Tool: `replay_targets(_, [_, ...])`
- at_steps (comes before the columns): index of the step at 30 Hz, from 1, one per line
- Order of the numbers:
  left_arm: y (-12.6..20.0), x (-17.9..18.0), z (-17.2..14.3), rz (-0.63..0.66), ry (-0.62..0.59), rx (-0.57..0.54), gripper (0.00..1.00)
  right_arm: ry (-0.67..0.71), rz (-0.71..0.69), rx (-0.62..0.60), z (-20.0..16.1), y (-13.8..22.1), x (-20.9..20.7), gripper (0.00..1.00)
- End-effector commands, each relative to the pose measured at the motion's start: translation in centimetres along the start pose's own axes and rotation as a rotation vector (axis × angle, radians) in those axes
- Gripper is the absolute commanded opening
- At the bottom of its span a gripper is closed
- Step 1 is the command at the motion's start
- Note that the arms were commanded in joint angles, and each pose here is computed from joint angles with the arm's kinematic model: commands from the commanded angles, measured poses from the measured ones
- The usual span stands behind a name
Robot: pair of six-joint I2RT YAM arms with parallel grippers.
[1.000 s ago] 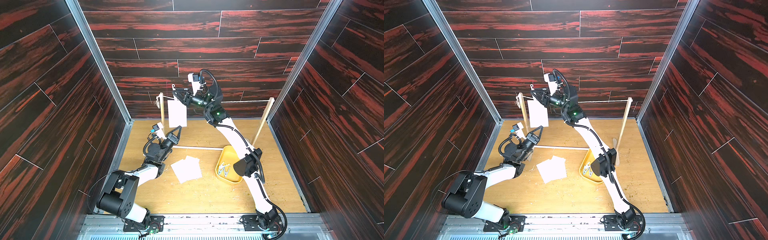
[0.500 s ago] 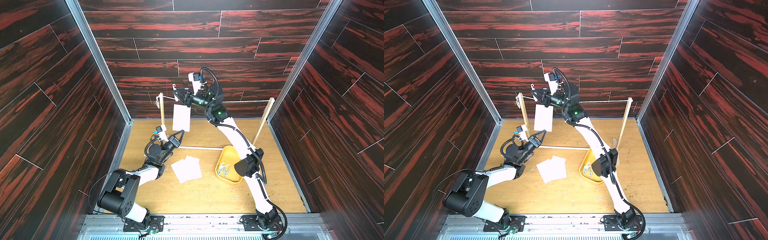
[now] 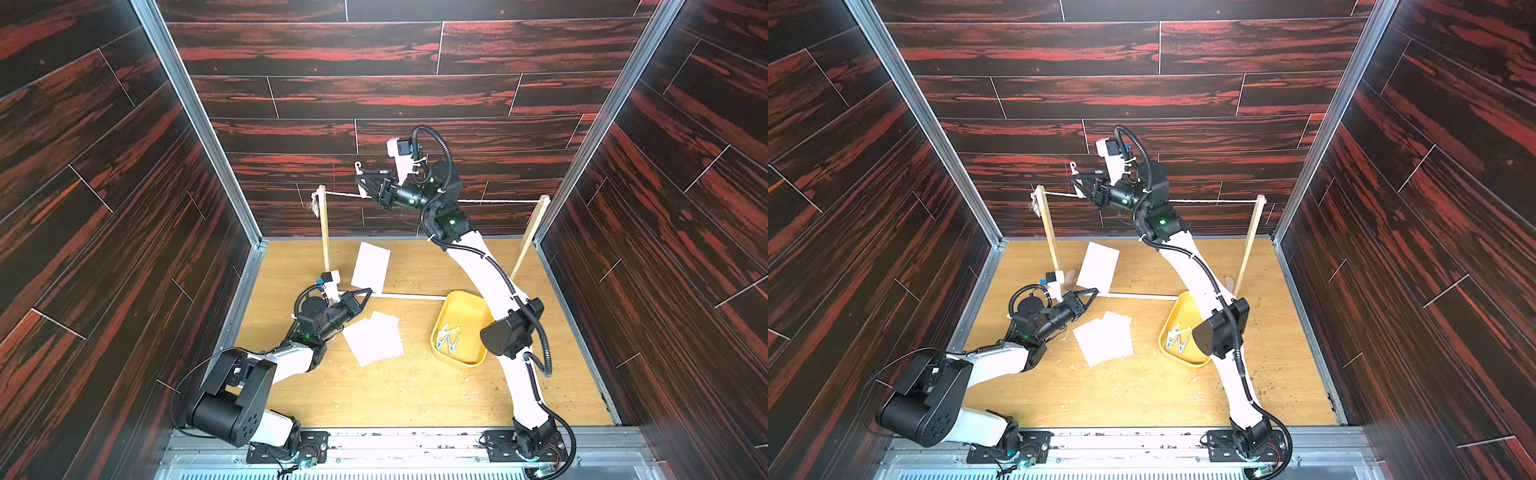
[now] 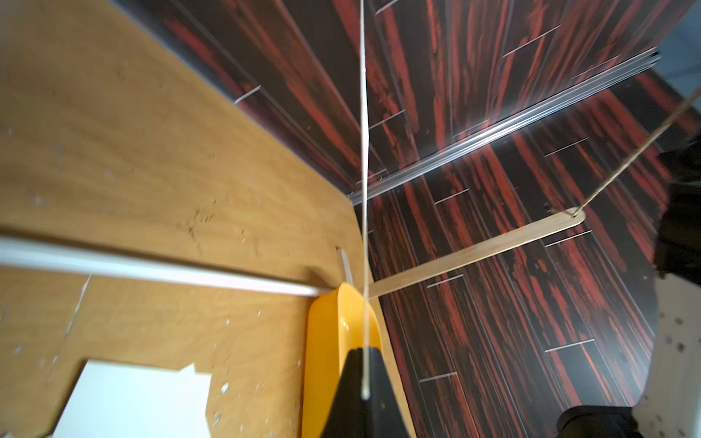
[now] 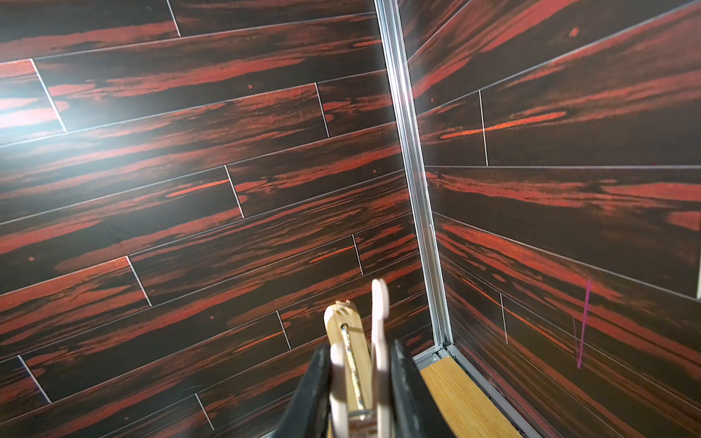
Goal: Remove the postcards from the strings
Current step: Place the postcard on the postcard.
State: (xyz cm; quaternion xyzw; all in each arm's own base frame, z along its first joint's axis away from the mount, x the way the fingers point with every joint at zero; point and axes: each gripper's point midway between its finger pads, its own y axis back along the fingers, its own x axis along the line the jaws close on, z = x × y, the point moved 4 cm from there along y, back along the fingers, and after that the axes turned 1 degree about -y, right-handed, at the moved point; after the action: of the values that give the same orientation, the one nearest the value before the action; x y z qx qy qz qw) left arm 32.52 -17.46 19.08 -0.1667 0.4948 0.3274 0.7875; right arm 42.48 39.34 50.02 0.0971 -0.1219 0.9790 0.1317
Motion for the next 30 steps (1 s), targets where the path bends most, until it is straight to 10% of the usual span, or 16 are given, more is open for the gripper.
replay_targets(1, [0.6,1.1,-2.2,0.055,0.051,0.106,0.0,0.059,0.009,-0.047,3.1,1.3,2.2,0.27])
replay_targets(14, [1.8,6.0,-7.5,0.269,0.153,0.342,0.0,0.073,-0.038,-0.033,3.2,2.0,1.9,0.27])
replay_targets(21, [3.1,8.3,-9.1,0.388,0.178,0.38,0.37,0.069,-0.054,-0.028,3.2,2.3,1.4,0.28])
replay_targets(30, [6.7,8.9,-9.1,0.585,0.105,0.371,0.46,0.08,-0.09,-0.037,4.0,3.1,0.7,0.27])
